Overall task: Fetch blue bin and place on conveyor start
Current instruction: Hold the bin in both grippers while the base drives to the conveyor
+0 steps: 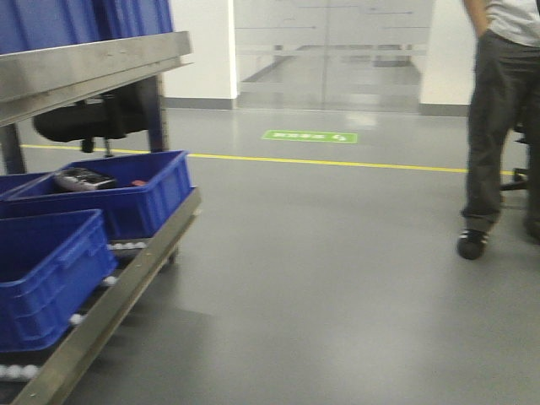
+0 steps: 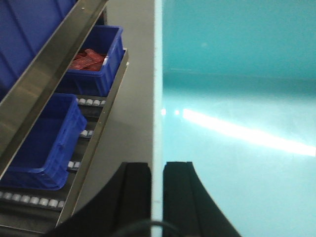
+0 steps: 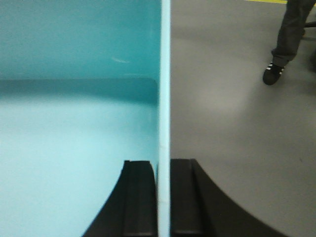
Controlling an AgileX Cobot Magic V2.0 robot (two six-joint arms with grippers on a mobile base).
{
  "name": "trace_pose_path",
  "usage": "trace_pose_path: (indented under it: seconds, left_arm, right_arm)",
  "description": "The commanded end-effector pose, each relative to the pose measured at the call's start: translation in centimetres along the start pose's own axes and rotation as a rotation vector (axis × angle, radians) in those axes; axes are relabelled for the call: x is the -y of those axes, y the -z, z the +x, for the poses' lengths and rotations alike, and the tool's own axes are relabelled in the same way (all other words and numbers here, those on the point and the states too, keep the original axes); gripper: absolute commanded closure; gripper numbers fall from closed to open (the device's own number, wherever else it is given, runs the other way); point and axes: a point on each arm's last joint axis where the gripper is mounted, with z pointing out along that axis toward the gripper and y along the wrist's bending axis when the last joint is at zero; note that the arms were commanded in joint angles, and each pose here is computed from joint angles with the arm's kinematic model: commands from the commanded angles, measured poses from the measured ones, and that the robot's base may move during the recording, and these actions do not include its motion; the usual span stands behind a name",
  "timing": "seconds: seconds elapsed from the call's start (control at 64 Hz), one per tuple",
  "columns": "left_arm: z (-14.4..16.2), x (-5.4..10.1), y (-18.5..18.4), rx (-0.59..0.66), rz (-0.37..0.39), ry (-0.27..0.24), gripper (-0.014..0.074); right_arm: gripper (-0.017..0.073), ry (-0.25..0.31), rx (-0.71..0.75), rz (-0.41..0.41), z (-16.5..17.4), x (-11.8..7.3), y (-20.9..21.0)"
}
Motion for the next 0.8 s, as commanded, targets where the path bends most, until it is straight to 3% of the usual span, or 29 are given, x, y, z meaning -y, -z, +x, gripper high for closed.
trace_pose_path:
  seconds: [0.0, 0.781]
  left_arm:
    - [-0.77, -0.07, 0.98, 0.064, 0.02, -0.004, 0.0705]
    - [-0.8, -0.05, 0.98, 0.068, 0.022, -0.004, 0.0705]
  right_arm:
    - [0.072, 0.013, 0.051, -0.001, -0.6, 0.25, 0.67]
    - [0.072, 0.013, 0.053, -0.001, -0.61, 0.25, 0.67]
